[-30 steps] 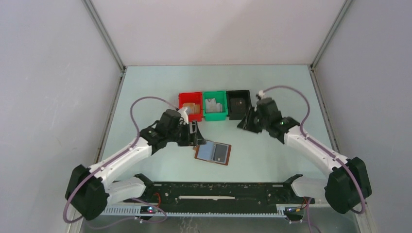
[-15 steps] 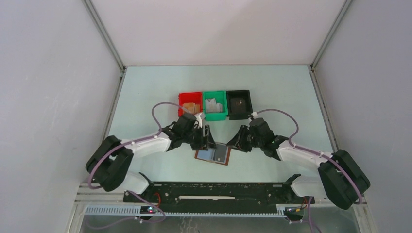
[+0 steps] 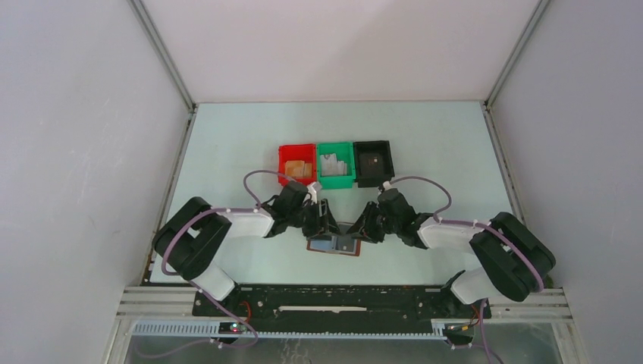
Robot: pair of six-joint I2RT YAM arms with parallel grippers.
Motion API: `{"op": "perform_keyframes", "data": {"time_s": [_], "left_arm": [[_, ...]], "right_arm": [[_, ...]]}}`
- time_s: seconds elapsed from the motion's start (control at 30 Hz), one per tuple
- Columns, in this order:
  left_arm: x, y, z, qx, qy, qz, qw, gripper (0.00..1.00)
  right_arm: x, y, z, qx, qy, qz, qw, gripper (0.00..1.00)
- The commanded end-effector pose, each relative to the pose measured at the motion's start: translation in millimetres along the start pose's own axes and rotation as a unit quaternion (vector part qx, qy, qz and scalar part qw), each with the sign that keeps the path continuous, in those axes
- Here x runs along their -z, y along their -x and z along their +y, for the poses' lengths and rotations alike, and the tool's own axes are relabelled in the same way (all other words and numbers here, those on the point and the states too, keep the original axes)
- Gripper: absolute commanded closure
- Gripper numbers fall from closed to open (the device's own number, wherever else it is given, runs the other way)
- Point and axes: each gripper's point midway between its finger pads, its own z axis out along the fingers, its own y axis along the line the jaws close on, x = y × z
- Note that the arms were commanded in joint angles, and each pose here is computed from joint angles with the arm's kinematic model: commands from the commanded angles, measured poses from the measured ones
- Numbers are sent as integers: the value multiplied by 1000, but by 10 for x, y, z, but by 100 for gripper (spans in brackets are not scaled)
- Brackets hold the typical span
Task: Take the credit cards out of the card holder
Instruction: Remove the credit card from the card holder.
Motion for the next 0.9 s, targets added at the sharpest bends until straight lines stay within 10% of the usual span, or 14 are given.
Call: {"op": "perform_keyframes", "data": {"time_s": [0.0,0.87], "left_arm": [[-29,-30,59,10,-5,4,1000,40],[-44,-46,80,4,-6,10,1000,49]], "right_arm": [[-20,36,-4,-10,-4,-19,1000,62],[34,-111,80,6,46,-12,999,65]]}}
